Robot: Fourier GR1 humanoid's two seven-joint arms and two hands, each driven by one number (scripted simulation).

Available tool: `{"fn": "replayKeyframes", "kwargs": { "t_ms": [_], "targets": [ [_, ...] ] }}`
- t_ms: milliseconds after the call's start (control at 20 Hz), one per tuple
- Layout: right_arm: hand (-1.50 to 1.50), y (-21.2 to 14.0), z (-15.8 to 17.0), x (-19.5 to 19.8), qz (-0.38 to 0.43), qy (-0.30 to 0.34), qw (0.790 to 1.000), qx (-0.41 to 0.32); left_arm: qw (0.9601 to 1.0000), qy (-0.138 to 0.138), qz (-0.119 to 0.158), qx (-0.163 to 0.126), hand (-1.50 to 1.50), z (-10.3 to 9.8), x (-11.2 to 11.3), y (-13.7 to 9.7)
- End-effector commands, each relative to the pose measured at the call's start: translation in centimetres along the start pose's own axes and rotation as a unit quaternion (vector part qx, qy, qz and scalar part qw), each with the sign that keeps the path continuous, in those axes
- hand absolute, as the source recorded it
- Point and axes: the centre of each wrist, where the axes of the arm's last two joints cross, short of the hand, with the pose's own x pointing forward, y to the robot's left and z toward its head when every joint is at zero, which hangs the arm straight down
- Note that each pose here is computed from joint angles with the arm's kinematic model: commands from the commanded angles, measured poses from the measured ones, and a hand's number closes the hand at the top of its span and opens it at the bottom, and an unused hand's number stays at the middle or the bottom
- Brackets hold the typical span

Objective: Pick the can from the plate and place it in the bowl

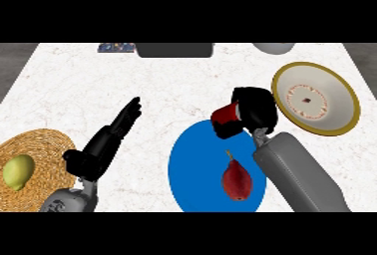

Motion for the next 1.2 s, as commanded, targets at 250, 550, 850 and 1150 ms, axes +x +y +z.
{"fn": "replayKeyframes", "kwargs": {
  "t_ms": [250,550,850,1150],
  "targets": [
    [1.50,-7.5,0.5,-1.3,-0.177,0.013,0.966,-0.189,1.0000,-0.005,0.004,0.004,0.00,0.0,0.6,0.1],
    [1.50,-7.3,-1.3,-4.3,-0.167,0.065,0.965,-0.192,0.9998,0.000,0.004,-0.018,0.00,0.7,1.4,0.1],
    [1.50,-10.6,-4.3,-10.3,-0.091,0.107,0.960,-0.241,0.9999,-0.003,-0.011,-0.012,0.00,0.1,0.2,-0.9],
    [1.50,-7.4,-5.6,-16.2,-0.050,0.123,0.951,-0.279,0.9999,-0.011,-0.002,-0.011,0.00,0.4,0.9,0.6]
  ]
}}
